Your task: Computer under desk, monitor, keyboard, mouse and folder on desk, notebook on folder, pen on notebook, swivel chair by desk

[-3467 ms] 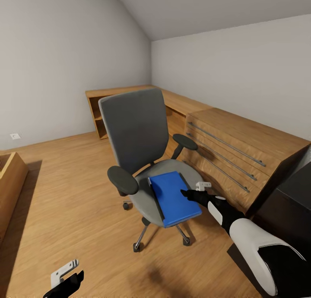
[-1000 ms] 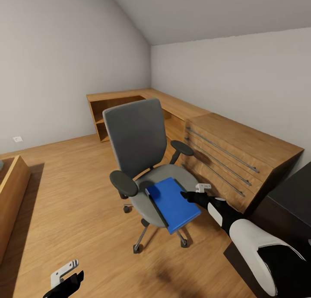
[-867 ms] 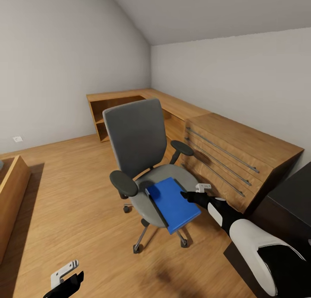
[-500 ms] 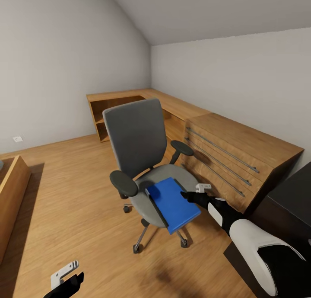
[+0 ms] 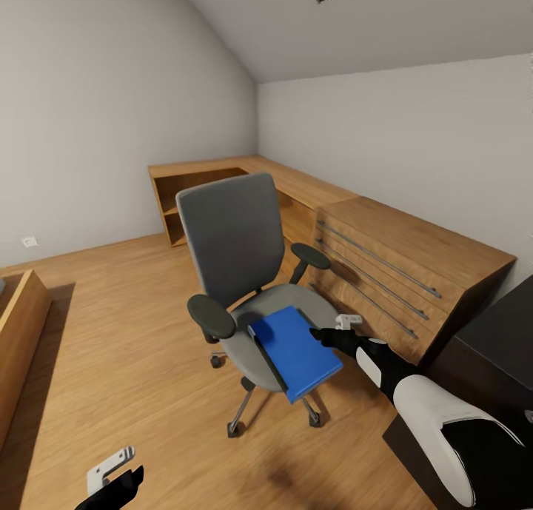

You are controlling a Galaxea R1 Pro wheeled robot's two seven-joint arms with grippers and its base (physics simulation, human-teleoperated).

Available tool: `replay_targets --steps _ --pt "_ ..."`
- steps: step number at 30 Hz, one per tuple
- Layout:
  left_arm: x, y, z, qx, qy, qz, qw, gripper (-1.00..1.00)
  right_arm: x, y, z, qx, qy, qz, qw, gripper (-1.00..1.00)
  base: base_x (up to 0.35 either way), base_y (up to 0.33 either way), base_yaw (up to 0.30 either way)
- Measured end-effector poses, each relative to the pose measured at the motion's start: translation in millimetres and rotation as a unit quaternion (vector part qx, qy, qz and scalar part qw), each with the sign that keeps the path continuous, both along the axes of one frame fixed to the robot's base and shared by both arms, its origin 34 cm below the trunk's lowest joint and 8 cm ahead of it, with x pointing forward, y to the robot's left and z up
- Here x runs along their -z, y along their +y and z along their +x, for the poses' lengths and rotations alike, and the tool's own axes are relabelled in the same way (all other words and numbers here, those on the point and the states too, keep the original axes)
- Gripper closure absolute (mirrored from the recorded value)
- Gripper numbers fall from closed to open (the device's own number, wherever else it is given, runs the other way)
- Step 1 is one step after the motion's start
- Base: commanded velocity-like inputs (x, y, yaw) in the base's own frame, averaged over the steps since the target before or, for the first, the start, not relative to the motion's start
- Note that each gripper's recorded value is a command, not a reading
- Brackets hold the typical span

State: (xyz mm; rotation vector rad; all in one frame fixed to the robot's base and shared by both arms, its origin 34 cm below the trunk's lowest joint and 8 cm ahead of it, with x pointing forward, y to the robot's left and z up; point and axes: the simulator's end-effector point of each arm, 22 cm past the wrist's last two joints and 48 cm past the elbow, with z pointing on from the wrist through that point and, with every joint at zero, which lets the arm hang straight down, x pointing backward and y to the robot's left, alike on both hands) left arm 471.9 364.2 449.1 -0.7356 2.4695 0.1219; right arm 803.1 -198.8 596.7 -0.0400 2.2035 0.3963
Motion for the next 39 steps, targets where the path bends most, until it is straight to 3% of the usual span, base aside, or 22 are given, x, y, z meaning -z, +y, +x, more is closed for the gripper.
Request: replay_targets --steps 25,39 --pt "-13 -1 9 0.000 -0.019 -0.001 0.9998 -1.00 -25 0 3 0.000 -0.019 0.000 0.9998 -1.00 0.000 0.002 -0.033" --pt "-15 -2 11 0.001 -0.022 -0.001 0.9998 -1.00 -29 0 4 0.000 -0.021 0.000 0.9998 -1.00 0.000 0.176 -0.037"
